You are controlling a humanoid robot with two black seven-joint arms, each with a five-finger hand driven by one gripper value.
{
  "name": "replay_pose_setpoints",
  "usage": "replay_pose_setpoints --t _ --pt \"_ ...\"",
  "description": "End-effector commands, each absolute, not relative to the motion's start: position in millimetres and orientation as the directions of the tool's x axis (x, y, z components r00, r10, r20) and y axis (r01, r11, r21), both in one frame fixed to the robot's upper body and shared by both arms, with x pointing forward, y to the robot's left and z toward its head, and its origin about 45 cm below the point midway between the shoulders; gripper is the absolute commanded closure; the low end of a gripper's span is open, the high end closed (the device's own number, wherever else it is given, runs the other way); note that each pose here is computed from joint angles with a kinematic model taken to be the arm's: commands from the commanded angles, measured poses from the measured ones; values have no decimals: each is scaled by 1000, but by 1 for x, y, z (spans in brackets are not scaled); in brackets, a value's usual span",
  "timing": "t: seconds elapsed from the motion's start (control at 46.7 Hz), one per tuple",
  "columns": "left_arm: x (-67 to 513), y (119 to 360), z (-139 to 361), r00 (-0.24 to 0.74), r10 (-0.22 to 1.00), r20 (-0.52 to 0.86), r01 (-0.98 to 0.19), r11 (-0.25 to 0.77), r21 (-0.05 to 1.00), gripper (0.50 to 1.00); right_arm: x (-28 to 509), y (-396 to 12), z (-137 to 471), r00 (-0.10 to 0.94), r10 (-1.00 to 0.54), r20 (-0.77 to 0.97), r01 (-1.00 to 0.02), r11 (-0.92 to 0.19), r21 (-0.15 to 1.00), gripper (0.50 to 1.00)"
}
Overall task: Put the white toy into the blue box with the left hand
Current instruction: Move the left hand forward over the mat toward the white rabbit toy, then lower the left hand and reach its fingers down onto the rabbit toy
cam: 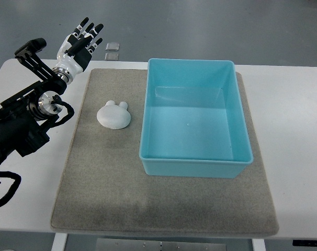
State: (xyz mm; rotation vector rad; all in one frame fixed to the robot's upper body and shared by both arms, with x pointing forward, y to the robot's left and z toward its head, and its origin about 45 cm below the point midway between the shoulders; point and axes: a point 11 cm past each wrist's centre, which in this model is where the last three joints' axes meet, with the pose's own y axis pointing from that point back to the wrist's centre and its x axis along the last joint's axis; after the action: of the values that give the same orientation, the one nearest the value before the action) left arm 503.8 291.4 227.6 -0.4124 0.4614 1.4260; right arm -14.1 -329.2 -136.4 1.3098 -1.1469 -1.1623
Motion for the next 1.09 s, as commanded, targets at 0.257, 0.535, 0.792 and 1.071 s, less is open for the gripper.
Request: replay_pose_setpoints --t 0.257,0.535,0.792,1.071 --pt "503 289 229 139 899 -416 -987 159 15 508 -14 -329 -136 87 -995 -45 -34 -48 998 564" --pt "501 286 227 223 950 -218 -970 237 44 508 -14 -330 -136 87 -995 -45 -33 -48 998 564" --pt "500 290 251 312 946 -87 -949 315 19 508 -14 -329 -136 88 -995 -47 -33 -50 998 564" --pt "486 290 276 449 889 89 -893 447 46 508 -14 -329 -136 88 -995 -47 -33 -50 998 564"
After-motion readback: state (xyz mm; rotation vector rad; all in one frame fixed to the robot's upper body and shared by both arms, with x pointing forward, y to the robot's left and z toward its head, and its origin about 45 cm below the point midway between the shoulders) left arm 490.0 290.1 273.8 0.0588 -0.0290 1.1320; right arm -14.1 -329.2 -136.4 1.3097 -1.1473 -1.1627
